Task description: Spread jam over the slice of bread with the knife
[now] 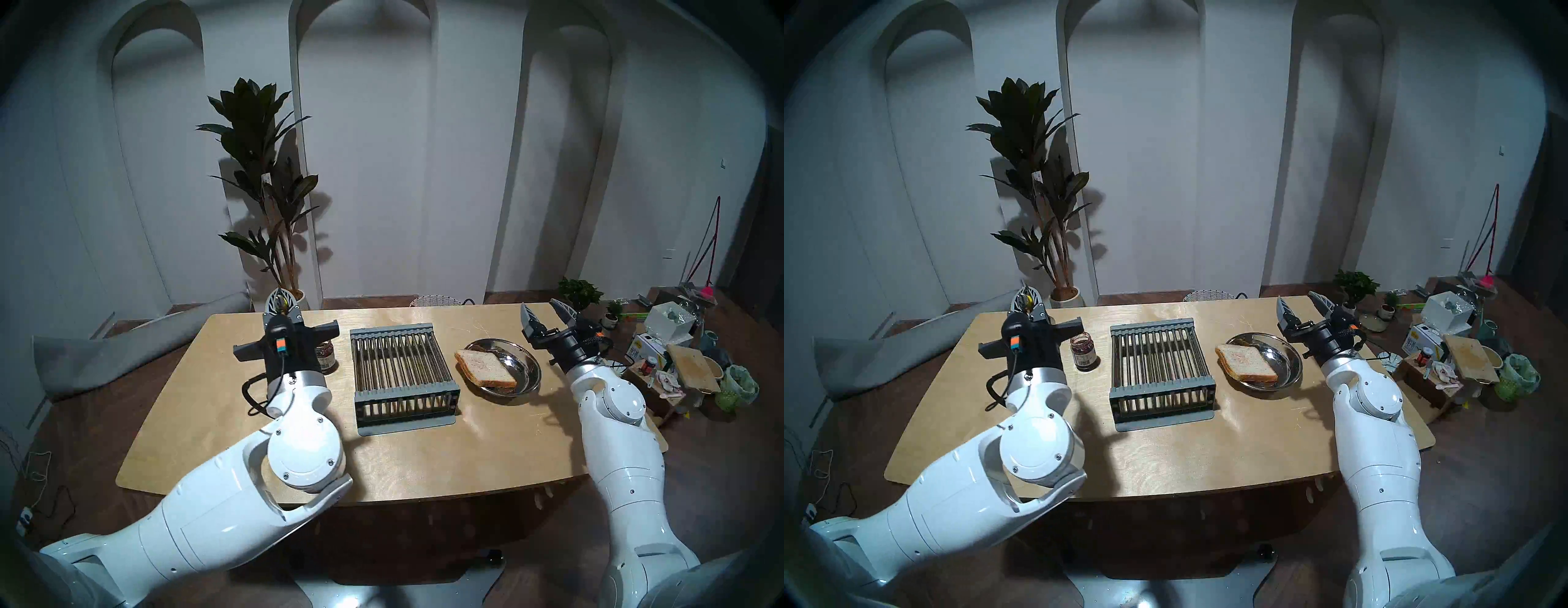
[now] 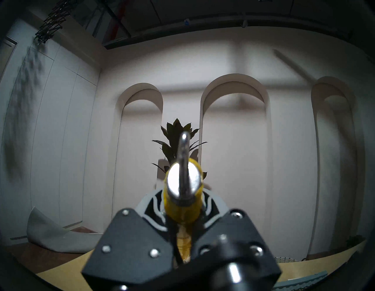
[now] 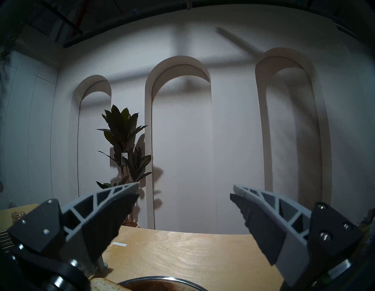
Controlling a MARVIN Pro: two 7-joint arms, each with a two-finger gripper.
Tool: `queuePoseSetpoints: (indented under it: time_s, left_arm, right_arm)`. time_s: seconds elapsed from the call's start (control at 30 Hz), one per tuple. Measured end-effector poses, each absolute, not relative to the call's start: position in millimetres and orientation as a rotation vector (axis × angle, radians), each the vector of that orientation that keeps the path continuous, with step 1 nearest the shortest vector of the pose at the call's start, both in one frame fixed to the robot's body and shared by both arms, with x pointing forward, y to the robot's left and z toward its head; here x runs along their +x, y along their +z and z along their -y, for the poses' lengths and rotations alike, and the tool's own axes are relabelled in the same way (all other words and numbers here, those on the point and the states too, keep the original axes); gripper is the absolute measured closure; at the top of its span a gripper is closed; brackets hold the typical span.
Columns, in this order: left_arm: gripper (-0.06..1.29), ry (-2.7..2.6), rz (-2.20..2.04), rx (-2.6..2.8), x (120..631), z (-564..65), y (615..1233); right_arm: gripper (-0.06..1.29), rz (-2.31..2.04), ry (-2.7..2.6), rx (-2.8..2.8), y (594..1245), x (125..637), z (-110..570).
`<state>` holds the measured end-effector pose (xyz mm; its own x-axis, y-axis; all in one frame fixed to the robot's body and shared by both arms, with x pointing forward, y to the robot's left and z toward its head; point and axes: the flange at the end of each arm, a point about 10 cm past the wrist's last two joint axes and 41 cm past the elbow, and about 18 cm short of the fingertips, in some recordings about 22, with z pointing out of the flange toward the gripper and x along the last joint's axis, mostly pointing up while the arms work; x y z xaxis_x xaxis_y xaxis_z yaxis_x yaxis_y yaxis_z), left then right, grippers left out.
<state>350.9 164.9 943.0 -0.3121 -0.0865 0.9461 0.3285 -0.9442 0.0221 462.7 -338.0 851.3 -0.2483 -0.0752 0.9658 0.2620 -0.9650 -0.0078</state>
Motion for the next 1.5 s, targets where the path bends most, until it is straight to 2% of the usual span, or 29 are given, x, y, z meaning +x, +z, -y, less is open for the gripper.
queuePoseSetpoints:
  time_s: [0.37, 0.9, 1.5]
  left_arm:
    - [1.16, -2.279, 0.178, -1.738, 373.8, -206.6, 956.4]
    - [1.17, -2.174, -0.212, -2.053, 384.7, -217.0, 942.9]
    - [1.17, -2.082, -0.509, -2.246, 410.6, -255.1, 989.0]
  right_arm:
    - [0.00, 0.408, -2.311, -1.839, 852.1, 460.8, 320.4]
    - [0.00, 0.489, -2.245, -2.031, 829.2, 437.5, 324.7]
    - [0.00, 0.505, -2.173, -2.206, 813.8, 414.2, 314.6]
